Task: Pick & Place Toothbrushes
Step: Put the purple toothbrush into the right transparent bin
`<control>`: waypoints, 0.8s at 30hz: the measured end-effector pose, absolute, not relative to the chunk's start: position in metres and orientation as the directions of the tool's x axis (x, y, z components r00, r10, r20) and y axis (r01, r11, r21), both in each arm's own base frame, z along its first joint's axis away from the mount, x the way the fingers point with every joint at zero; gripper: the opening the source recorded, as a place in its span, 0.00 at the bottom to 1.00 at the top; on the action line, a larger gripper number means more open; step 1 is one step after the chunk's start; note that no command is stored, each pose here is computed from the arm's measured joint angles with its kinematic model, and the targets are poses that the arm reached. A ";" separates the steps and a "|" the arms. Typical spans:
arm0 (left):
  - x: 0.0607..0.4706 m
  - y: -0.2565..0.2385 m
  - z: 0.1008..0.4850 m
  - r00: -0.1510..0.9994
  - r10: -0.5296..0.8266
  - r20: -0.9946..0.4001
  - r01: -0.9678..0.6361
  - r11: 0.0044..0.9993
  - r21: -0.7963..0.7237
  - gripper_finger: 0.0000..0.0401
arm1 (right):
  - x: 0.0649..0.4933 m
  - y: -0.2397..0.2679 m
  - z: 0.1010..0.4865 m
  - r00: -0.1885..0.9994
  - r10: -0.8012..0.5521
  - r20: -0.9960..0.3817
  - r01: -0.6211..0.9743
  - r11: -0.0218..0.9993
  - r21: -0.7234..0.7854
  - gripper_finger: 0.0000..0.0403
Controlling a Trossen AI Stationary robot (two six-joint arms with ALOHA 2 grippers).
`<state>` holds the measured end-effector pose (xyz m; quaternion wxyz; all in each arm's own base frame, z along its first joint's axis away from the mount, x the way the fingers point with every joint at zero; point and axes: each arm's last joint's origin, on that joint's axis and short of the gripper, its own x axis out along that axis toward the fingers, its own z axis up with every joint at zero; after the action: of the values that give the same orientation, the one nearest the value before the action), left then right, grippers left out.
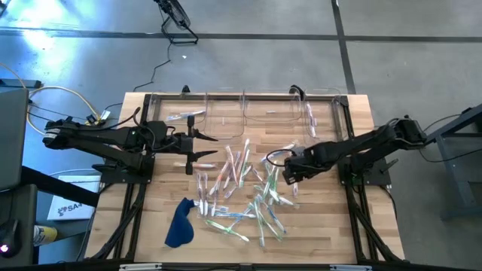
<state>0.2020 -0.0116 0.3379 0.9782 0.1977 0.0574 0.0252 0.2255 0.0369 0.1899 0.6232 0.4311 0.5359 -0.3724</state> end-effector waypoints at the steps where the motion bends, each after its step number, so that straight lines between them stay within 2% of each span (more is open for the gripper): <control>1: 0.202 -0.012 0.338 0.992 0.072 -0.102 -0.027 0.921 0.390 0.38 | 0.225 0.038 0.189 0.151 -0.001 -0.989 0.927 0.347 0.141 0.35; 5: 0.202 -0.012 0.338 0.992 0.072 -0.103 -0.027 0.921 0.390 0.38 | 0.224 0.042 0.185 0.161 0.008 -0.987 0.923 0.353 0.154 0.35; 14: 0.202 -0.012 0.338 0.992 0.072 -0.103 -0.026 0.920 0.390 0.38 | 0.225 0.042 0.175 0.217 -0.035 -0.975 0.938 0.285 0.199 0.35; 24: 0.202 -0.012 0.336 0.990 0.072 -0.120 -0.020 0.920 0.392 0.38 | 0.220 0.041 0.165 0.216 -0.046 -0.975 0.951 0.236 0.200 0.35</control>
<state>0.2020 -0.0116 0.3361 0.9775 0.1987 0.0664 0.0235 0.2203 0.0413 0.1650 0.6219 0.4705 0.4808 -0.4008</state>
